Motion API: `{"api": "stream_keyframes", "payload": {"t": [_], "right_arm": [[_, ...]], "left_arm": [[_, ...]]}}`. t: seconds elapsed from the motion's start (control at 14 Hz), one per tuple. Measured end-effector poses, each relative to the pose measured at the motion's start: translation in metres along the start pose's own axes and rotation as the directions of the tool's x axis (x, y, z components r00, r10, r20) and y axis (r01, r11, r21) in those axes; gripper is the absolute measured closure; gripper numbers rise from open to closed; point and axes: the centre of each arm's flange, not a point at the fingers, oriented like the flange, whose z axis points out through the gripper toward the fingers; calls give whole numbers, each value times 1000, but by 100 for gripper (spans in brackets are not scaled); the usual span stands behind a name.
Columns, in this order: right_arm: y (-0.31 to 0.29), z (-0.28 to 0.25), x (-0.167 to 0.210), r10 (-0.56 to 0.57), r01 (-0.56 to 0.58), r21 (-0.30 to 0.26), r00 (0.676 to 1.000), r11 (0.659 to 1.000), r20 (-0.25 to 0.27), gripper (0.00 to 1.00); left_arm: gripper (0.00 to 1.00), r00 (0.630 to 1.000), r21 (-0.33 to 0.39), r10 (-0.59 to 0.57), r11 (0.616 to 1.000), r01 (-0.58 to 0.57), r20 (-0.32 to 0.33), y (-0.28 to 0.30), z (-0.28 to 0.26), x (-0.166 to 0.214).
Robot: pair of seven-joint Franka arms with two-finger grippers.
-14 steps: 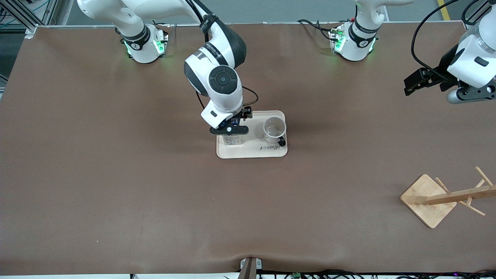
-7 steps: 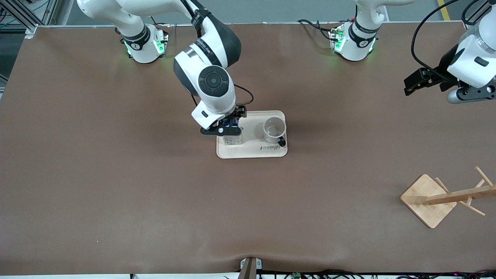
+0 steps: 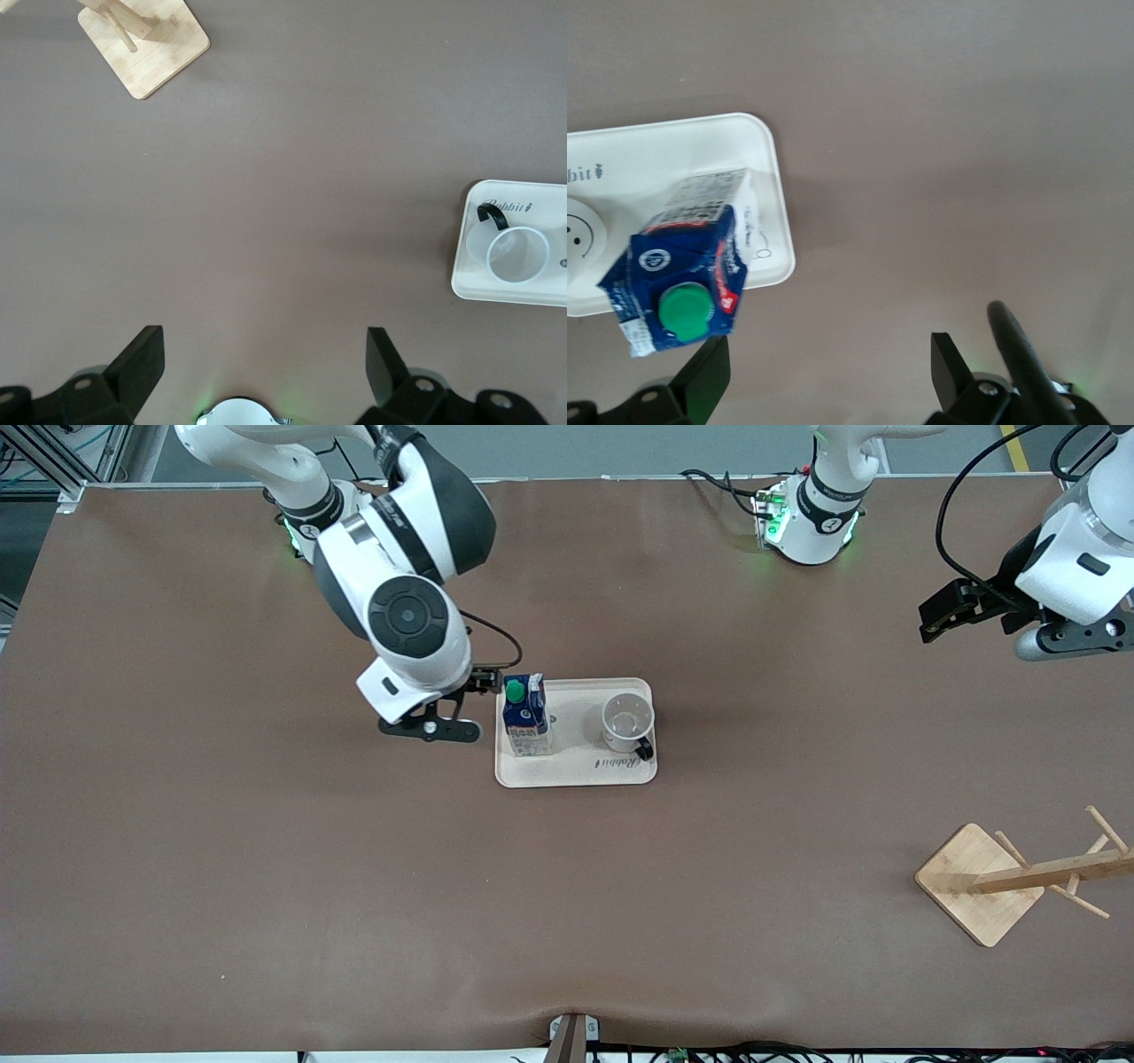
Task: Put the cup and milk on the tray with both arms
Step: 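Open the right gripper and withdraw it from the carton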
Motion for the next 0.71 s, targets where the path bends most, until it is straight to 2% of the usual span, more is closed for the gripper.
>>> {"api": "stream_keyframes", "payload": {"t": [0.36, 0.43, 0.71], "right_arm": [[61, -25, 3, -12, 16, -43, 995, 999, 99, 0], [68, -33, 3, -15, 19, -40, 995, 999, 99, 0], [141, -81, 29, 11, -12, 33, 999, 999, 34, 0]], "left_arm": [[0, 1000, 0, 6, 1000, -6, -1, 3, 0, -1], [0, 1000, 0, 7, 1000, -7, -1, 4, 0, -1], [0, 1000, 0, 8, 1000, -8, -3, 5, -1, -1]]}}
